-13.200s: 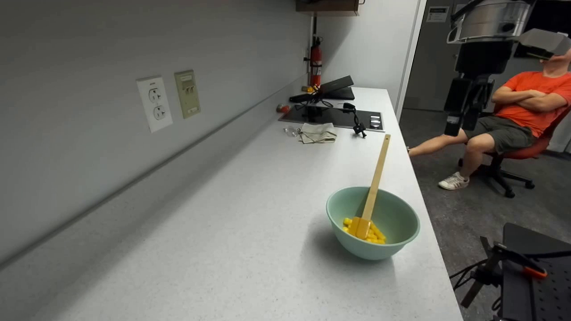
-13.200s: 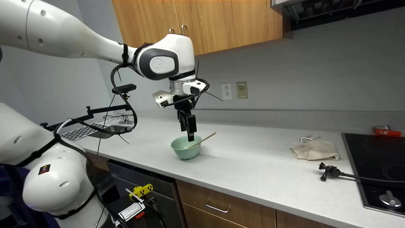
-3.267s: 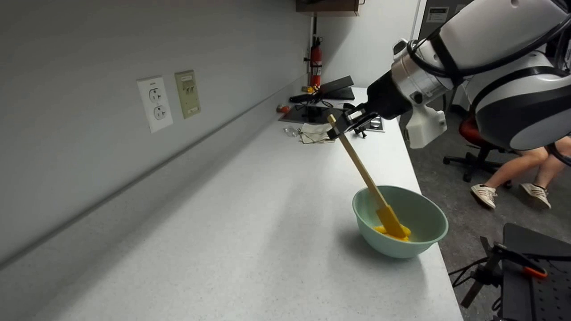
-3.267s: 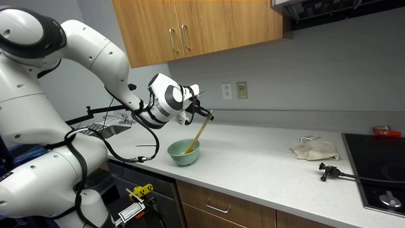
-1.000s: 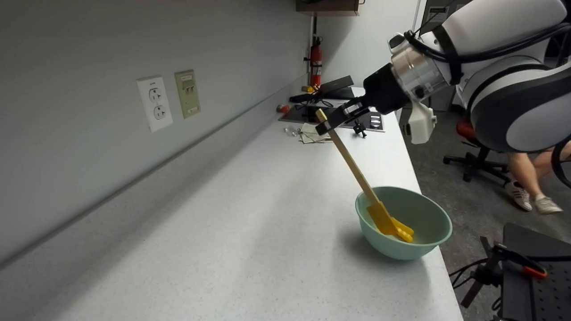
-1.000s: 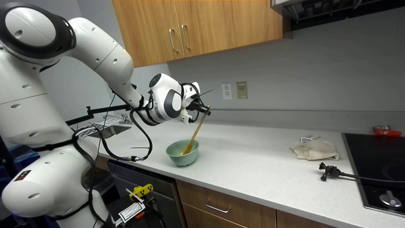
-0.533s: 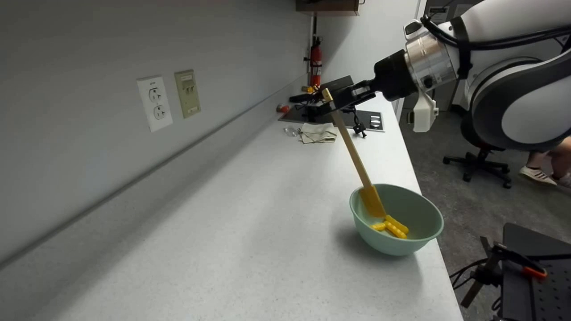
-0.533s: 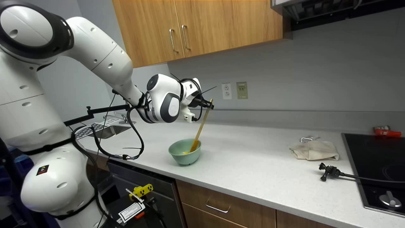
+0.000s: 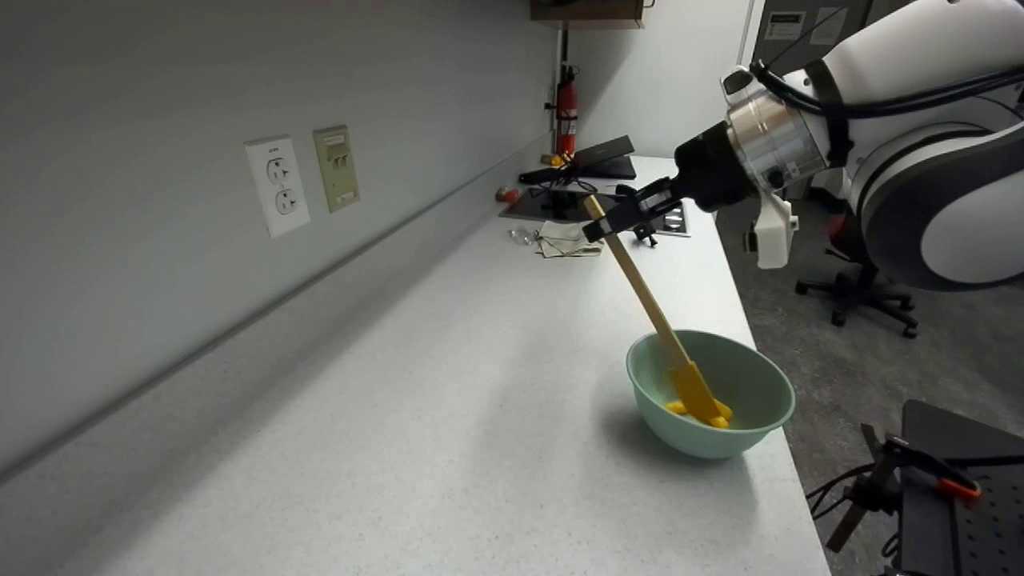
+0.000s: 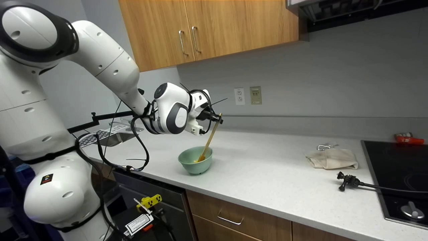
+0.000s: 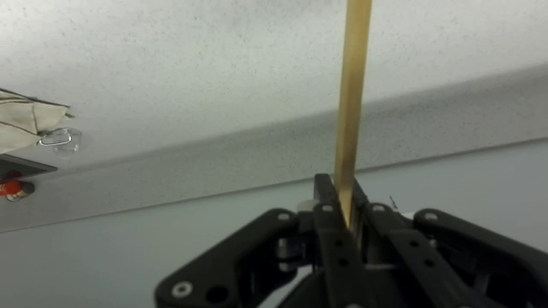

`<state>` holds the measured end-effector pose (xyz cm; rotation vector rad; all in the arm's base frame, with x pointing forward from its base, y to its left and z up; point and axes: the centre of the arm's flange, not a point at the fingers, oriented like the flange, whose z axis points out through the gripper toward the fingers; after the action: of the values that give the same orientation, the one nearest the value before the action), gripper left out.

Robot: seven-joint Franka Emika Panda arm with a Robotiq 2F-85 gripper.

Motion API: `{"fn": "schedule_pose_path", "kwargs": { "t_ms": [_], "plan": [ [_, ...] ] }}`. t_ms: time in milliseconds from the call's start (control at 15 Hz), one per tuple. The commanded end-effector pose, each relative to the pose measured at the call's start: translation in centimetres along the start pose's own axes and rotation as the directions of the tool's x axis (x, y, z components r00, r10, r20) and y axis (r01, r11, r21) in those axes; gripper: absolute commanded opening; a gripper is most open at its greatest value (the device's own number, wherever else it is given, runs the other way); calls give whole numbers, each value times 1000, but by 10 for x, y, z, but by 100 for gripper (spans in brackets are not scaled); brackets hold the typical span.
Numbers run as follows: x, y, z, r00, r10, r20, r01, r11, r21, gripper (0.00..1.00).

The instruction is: Use the spatula to stir the contents in the green bowl

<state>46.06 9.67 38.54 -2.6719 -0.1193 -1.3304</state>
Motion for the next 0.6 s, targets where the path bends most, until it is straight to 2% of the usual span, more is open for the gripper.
{"fn": "schedule_pose_path", "kwargs": {
  "t_ms": [0,533],
  "plan": [
    [-9,-6,0,1000,-17,21,17,1000,2,2],
    [-14,-13,11,995,-52,-90,54,998,22,2]
  ]
}}
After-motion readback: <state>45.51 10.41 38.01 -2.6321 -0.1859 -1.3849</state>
